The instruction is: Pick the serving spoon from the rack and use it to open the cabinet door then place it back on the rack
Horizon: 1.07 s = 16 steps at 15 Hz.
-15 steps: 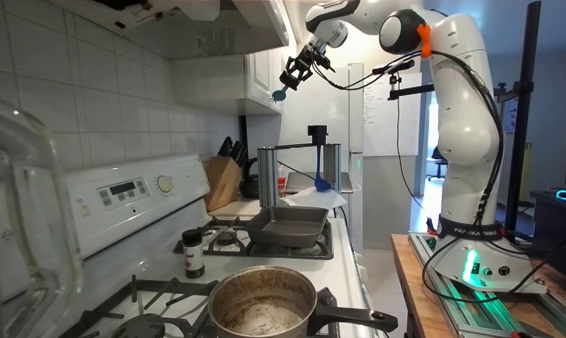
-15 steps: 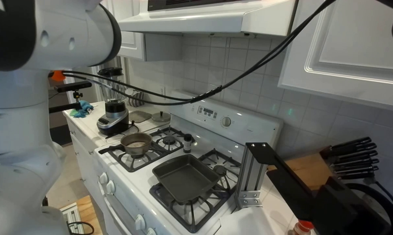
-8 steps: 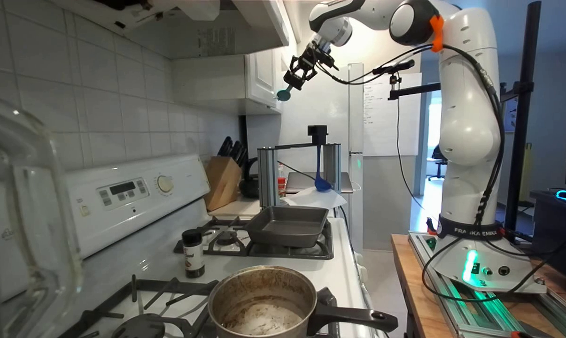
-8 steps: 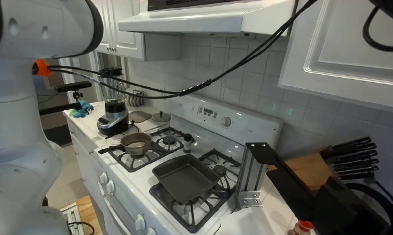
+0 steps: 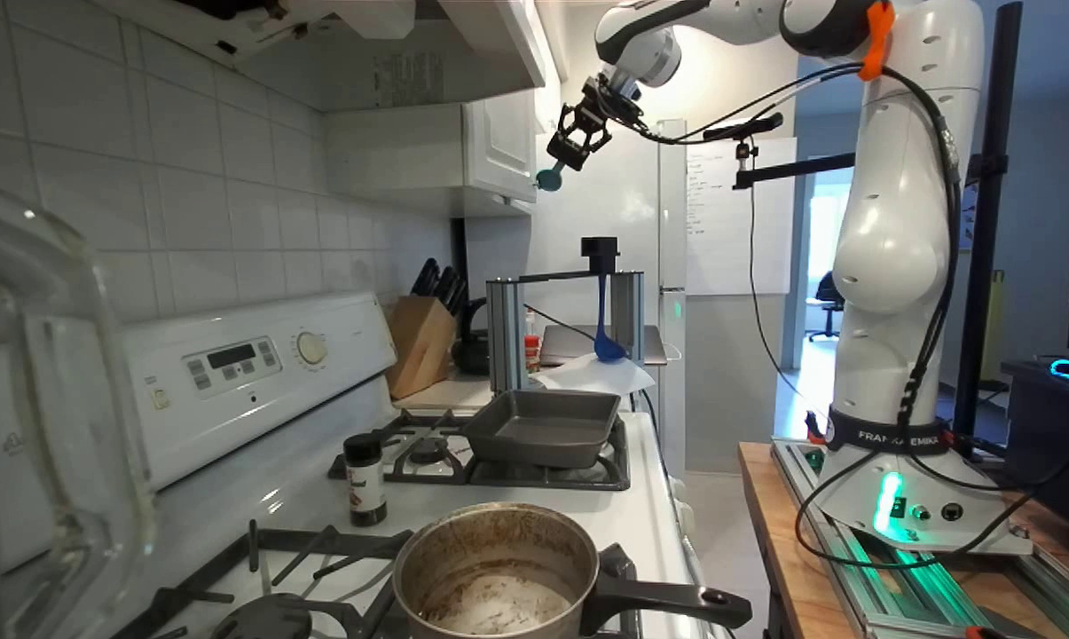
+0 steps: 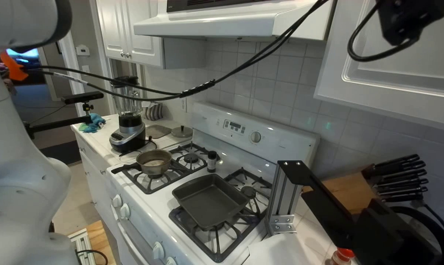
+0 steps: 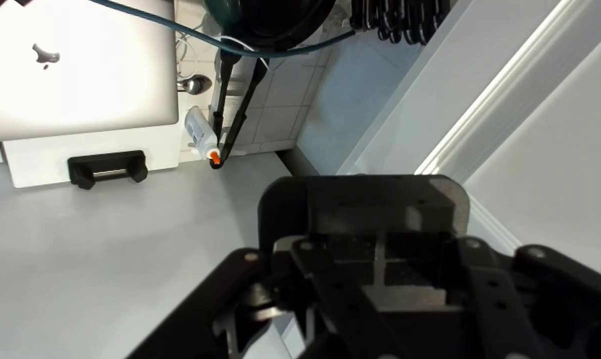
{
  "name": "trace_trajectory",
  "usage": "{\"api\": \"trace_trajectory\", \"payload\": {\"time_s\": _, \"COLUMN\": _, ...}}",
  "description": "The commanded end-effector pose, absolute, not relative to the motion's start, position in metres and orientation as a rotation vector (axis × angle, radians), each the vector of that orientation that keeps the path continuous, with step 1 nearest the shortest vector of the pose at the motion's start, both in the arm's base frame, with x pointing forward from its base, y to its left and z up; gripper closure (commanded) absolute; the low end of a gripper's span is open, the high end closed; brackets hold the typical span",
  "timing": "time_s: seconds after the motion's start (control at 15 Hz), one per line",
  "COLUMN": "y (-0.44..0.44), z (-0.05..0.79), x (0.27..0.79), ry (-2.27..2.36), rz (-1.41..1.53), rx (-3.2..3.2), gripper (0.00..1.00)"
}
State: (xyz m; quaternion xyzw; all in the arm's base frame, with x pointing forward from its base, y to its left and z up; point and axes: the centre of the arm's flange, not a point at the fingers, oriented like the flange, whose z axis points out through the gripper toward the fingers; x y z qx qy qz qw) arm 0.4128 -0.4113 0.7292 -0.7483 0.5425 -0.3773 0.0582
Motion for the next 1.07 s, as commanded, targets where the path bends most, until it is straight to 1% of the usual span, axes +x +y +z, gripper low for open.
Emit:
{"api": "trace_trajectory", "payload": {"time_s": 0.0, "y": -0.356, "z": 0.710, "x": 0.376, "ry": 1.712, "rz": -1.061, "rx": -2.212, "gripper": 0.78}}
{"api": "trace_trajectory", "payload": {"time_s": 0.47, "y": -0.311, "z": 0.705, "x": 0.345, "ry": 1.811, "rz": -1.083, "rx": -2.124, "gripper": 0.78}}
{"api": "trace_trajectory", "payload": {"time_s": 1.0, "y": -0.270, "z": 0.701, "x": 0.320, "ry": 2.043, "rz": -1.064, "rx": -1.907, "gripper": 0.78}}
